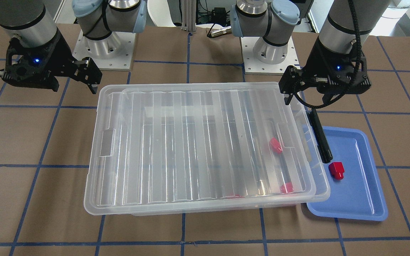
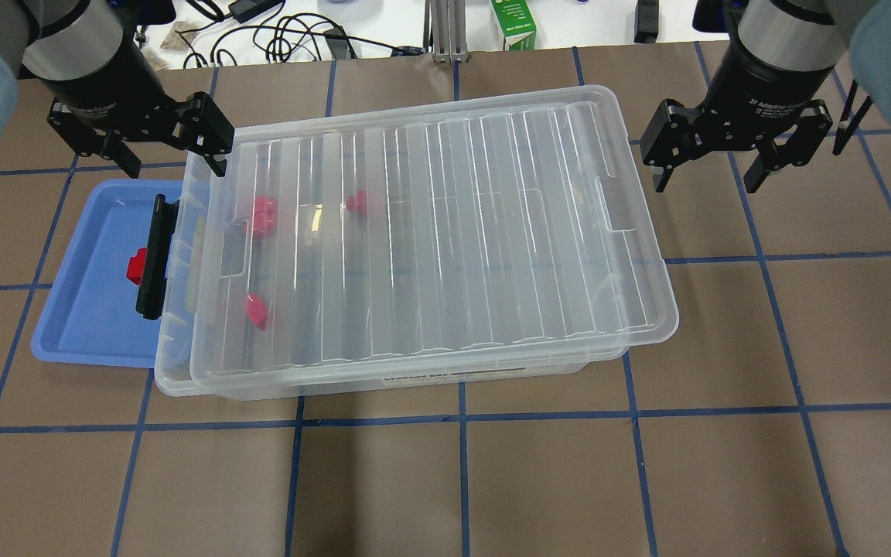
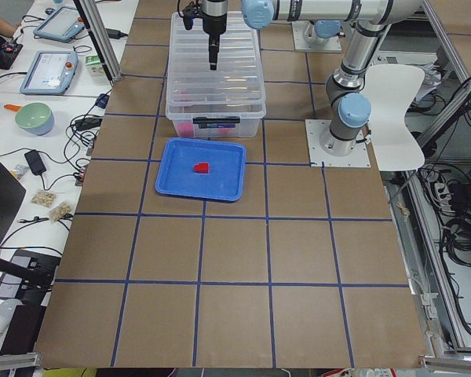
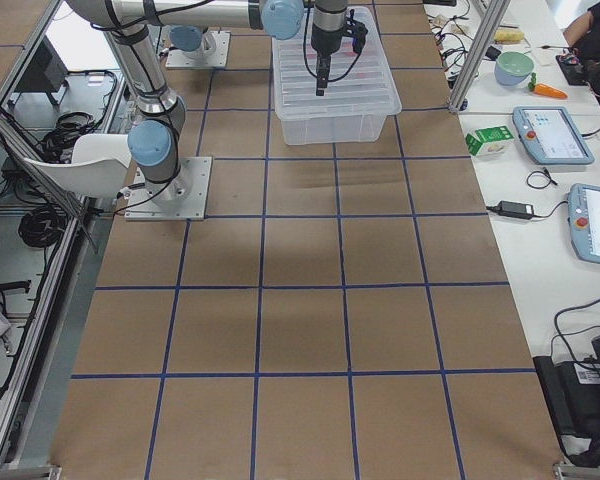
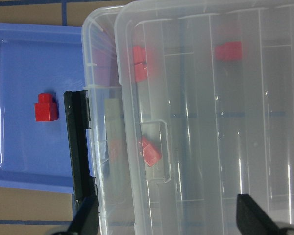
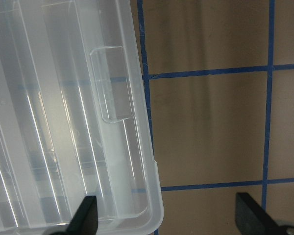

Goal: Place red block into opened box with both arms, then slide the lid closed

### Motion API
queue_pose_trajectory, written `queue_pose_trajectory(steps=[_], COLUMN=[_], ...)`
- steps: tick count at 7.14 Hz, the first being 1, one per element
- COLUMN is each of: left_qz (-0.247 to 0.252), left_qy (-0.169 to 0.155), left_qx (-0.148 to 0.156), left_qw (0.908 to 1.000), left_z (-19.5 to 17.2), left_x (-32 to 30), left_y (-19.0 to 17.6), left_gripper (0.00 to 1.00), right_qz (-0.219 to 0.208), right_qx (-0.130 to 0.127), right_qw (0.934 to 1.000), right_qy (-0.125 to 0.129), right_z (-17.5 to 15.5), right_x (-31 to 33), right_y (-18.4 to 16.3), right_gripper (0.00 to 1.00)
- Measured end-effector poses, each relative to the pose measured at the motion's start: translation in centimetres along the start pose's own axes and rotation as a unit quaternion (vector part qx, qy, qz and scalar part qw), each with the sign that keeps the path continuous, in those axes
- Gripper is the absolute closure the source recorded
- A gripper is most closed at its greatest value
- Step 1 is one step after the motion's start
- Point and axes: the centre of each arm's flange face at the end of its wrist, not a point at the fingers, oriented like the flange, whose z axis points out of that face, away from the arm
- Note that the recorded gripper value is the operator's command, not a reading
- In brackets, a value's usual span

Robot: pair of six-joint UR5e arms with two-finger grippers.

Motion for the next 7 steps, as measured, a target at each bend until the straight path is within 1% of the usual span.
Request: queue_pose_trajectory(steps=[4,7], left_qz=[0.000,0.003], left_qy=[0.001,-0.001], left_qx=[0.000,0.001], left_qw=[1.0000,1.0000], left_z=[0.0,-0.3], left_x=[0.0,-0.3], left_y=[0.0,-0.2], left_gripper=[0.00,0.00], right_qz=[0.000,0.000], right_qx=[0.002,-0.010], right_qw=[1.0000,0.9999], right_qy=[-0.001,0.000], right_z=[0.1,1.2], right_x=[-0.1,-0.1], right_y=[-0.2,-0.9], right_gripper=[0.00,0.00])
